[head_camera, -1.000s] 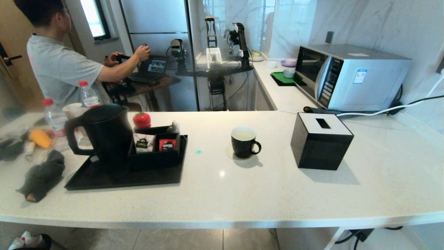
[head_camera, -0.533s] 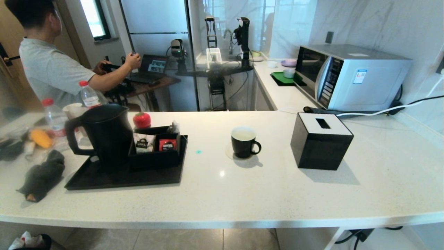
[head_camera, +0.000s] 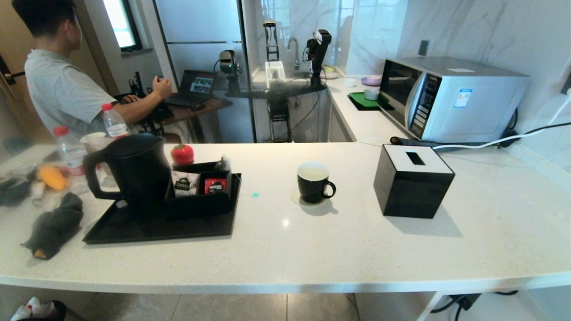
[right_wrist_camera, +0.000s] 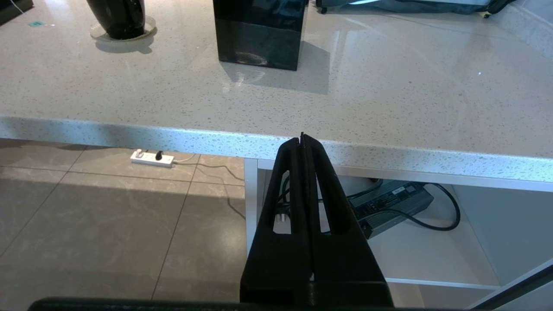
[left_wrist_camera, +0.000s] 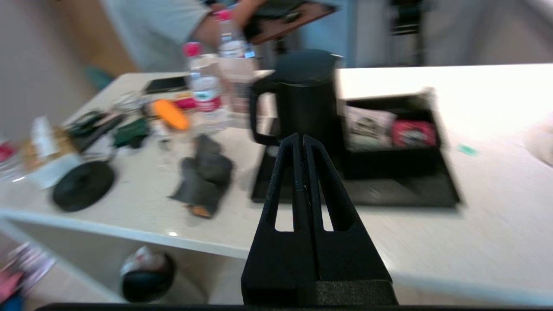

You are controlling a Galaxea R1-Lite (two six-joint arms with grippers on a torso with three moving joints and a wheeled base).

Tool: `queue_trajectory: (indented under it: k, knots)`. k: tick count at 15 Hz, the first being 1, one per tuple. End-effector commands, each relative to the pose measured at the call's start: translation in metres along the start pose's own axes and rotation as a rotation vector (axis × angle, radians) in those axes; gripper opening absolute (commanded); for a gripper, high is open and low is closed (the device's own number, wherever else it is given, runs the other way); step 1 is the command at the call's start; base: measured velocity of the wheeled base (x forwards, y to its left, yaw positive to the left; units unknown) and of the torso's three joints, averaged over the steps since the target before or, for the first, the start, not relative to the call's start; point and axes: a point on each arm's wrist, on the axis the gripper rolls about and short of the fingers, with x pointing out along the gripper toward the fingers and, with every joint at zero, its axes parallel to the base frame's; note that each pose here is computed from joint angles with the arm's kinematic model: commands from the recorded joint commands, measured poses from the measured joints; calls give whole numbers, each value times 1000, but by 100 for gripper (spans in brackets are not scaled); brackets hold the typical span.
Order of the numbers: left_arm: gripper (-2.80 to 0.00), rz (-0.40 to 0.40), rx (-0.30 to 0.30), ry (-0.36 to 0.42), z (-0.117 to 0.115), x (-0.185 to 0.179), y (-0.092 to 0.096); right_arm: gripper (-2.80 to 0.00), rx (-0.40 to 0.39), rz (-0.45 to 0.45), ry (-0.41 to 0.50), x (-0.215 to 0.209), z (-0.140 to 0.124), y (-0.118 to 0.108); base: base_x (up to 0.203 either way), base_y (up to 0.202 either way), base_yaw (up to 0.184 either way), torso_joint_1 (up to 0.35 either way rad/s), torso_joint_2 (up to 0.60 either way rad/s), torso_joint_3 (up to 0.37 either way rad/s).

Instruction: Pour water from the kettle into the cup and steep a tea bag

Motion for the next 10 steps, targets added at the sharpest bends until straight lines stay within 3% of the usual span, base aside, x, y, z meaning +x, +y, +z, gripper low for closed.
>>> queue_trajectory:
  k: [1, 4, 10]
  knots:
    - [-280, 78, 24, 124, 10, 63, -8, -280, -1, 1, 1, 0, 0, 0, 0, 0, 0, 0, 0, 0]
    - [-280, 194, 4, 127, -4, 121, -7, -280, -1, 1, 2, 0, 0, 0, 0, 0, 0, 0, 0, 0]
    - [-280, 322, -17, 202, -105, 200, 2, -280, -1, 1, 1, 0, 0, 0, 0, 0, 0, 0, 0, 0]
